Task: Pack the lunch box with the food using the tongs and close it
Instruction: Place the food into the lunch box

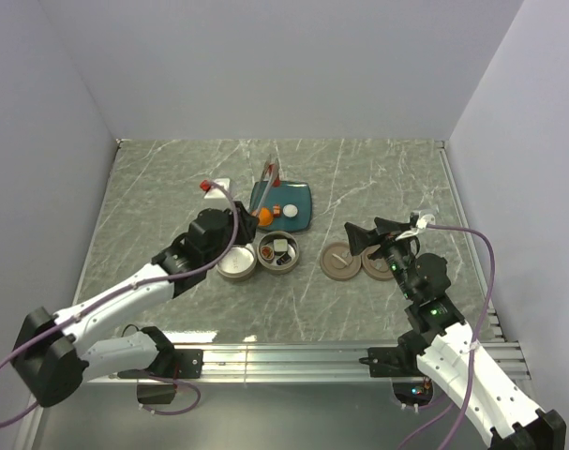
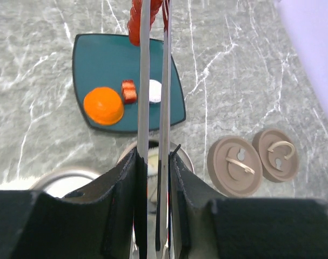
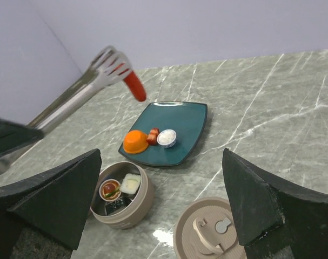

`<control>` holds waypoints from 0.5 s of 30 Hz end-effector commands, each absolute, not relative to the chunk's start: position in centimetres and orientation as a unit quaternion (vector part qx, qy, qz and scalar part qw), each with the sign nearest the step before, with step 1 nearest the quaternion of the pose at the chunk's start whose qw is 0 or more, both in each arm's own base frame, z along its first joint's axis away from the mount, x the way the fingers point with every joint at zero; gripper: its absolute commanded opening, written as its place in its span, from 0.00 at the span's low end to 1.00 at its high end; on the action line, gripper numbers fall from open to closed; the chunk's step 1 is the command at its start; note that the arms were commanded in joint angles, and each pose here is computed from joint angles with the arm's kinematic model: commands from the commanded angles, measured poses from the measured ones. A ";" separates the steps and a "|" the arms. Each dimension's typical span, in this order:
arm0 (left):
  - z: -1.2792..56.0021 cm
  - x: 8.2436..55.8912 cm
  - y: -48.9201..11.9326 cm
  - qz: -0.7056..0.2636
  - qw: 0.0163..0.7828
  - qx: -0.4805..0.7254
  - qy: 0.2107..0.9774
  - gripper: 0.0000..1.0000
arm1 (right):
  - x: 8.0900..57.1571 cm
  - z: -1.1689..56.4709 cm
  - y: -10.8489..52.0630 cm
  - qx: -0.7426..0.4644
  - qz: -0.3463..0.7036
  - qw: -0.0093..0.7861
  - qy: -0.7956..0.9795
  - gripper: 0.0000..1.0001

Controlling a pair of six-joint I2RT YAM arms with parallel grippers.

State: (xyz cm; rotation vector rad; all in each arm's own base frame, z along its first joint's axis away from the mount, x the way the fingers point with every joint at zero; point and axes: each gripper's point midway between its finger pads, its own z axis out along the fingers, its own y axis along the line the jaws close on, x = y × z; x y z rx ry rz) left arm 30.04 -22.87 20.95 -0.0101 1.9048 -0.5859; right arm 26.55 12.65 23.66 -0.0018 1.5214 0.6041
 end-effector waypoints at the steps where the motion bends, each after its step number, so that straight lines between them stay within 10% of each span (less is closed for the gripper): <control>1: 22.4 28.7 -21.6 -0.256 0.561 -0.031 0.787 0.15 | 26.8 24.5 12.3 0.004 0.264 0.693 0.671 0.99; 15: 21.9 21.2 -18.2 -0.254 0.551 -0.068 0.792 0.15 | 27.8 24.0 12.4 0.007 0.254 0.688 0.680 0.99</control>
